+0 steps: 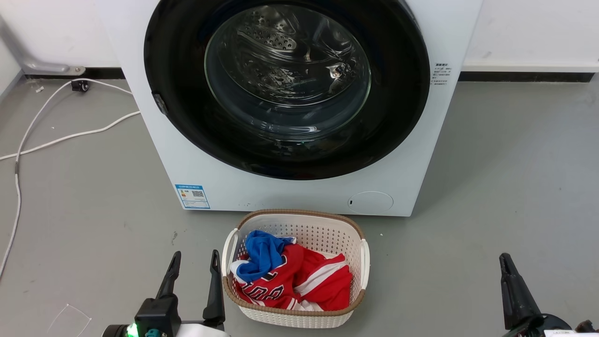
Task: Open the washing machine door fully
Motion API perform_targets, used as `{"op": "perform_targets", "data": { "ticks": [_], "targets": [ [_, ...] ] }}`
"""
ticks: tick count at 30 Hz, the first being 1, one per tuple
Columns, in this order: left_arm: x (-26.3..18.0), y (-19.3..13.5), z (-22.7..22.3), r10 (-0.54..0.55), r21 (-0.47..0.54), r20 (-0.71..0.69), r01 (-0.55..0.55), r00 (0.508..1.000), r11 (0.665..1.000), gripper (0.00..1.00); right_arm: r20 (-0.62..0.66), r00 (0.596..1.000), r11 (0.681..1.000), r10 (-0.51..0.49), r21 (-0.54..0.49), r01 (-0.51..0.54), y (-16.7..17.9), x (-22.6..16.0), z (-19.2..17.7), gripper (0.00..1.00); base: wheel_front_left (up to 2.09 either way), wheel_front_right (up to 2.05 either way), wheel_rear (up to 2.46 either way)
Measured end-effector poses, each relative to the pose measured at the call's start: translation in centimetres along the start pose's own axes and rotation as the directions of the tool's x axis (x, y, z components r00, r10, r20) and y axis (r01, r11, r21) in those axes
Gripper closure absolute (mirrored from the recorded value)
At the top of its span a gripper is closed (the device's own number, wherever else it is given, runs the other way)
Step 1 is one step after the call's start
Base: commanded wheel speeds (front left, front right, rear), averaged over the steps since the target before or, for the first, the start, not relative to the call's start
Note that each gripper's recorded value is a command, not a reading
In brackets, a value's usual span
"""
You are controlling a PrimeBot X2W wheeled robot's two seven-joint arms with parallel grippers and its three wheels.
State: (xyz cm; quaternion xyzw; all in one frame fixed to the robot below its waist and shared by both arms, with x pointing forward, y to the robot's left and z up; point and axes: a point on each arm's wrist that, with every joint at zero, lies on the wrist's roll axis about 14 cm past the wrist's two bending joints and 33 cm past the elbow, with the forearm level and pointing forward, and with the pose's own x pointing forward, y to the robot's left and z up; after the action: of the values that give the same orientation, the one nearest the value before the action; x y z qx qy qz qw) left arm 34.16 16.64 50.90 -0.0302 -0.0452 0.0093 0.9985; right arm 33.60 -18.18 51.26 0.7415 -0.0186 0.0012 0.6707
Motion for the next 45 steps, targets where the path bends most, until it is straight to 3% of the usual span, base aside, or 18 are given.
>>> {"op": "perform_targets", "data": {
  "ticks": [8, 16, 28, 45],
  "targets": [
    [0.2, 0.1, -0.2, 0.006, 0.009, -0.007, -0.006, 1.0, 1.0, 0.0, 0.031, 0.999, 1.0, -0.023, -0.008, 0.023, -0.7, 0.4, 0.7, 1.0, 0.0, 0.0, 0.0],
    [1.6, 0.1, 0.1, 0.007, 0.02, 0.007, -0.007, 1.0, 1.0, 0.0, 0.08, 0.997, 1.0, 0.015, -0.027, -0.013, 0.4, 3.5, 3.0, 1.0, 0.0, 0.0, 0.0],
    [6.2, 0.7, -0.6, 0.021, 0.043, 0.013, -0.022, 1.0, 0.999, 0.0, 0.073, 0.994, 0.994, 0.087, -0.078, -0.081, 2.6, 13.2, 6.1, 1.0, 0.0, 0.0, 0.0],
    [12.4, 0.4, -6.0, -0.004, 0.052, -0.056, 0.007, 0.998, 0.999, 0.0, -0.132, 0.987, 0.966, 0.094, -0.227, -0.123, 3.3, 29.1, 5.2, 1.0, 0.0, 0.0, 0.0]
  ]
}}
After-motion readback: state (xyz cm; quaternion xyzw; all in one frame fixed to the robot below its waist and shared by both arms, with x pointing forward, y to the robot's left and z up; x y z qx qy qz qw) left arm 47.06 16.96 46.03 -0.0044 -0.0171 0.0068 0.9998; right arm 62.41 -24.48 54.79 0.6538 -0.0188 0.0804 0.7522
